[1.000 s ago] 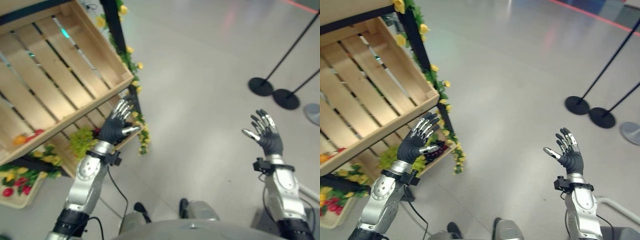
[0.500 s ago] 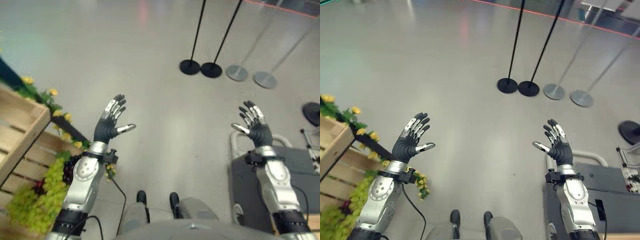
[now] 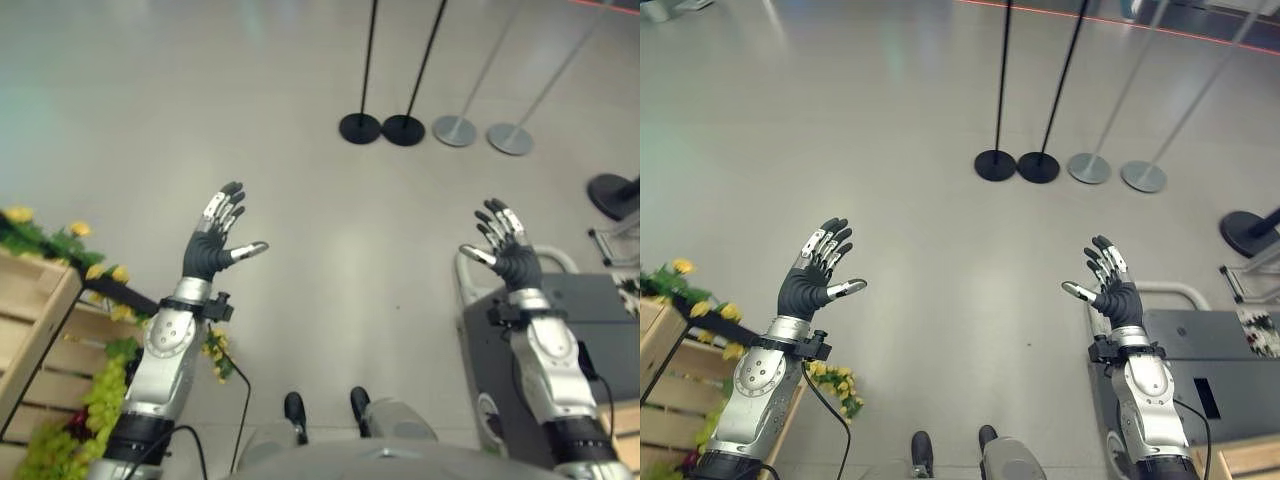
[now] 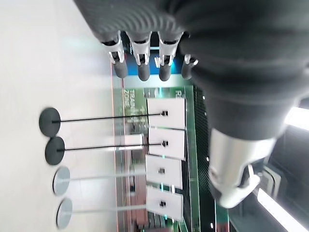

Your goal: Pick up the fruits from the basket on one side to the basket on the other side

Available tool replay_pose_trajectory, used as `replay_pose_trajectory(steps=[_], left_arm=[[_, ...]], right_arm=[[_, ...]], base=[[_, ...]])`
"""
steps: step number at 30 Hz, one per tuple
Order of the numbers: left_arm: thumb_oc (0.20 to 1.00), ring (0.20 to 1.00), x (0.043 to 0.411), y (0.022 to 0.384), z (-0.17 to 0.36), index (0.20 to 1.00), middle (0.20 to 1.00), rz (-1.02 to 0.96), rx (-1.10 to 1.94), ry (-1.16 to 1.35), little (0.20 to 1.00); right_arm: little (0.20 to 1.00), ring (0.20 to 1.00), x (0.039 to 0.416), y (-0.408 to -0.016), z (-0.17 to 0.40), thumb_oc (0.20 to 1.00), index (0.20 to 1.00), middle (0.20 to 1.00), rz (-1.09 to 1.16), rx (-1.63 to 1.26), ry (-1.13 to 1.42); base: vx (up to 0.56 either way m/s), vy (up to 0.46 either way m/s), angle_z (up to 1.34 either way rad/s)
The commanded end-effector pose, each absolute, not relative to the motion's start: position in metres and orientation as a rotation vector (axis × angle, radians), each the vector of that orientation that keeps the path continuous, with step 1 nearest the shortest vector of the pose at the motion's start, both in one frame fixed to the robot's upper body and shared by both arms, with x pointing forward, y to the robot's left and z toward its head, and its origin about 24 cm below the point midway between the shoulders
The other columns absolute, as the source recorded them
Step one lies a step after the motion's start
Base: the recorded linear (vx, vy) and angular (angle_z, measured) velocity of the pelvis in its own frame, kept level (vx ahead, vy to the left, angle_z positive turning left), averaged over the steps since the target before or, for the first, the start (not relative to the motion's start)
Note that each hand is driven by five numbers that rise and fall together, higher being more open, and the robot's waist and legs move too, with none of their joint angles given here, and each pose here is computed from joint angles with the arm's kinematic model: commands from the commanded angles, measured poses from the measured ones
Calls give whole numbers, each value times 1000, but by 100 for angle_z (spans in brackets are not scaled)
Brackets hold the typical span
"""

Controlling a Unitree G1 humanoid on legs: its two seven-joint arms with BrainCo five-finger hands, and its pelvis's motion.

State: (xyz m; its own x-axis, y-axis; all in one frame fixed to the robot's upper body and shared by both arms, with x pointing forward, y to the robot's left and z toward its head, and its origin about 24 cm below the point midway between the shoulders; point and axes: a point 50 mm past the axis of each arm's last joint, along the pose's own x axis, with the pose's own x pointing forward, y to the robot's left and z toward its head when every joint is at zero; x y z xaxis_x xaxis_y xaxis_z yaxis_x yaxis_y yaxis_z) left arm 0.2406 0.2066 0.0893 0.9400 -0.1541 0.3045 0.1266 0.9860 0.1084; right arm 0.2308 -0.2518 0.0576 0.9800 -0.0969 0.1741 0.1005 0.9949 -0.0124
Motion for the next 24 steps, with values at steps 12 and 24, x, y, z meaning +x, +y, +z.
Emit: replay_pose_trajectory(steps=[12, 24], left_arm=[[1000, 1000, 242, 219, 122, 1000, 1000, 12, 161, -506, 1000], [1000, 1000, 251, 211, 113, 1000, 1000, 69, 86, -484, 1000]], right_arm=[[1000, 1000, 240, -257, 89, 1000, 1000, 1000, -134, -85, -321], [1000, 1000, 242, -261, 108, 1000, 1000, 1000, -120, -80, -387]], base=[[-5, -34, -96], [98, -254, -81]])
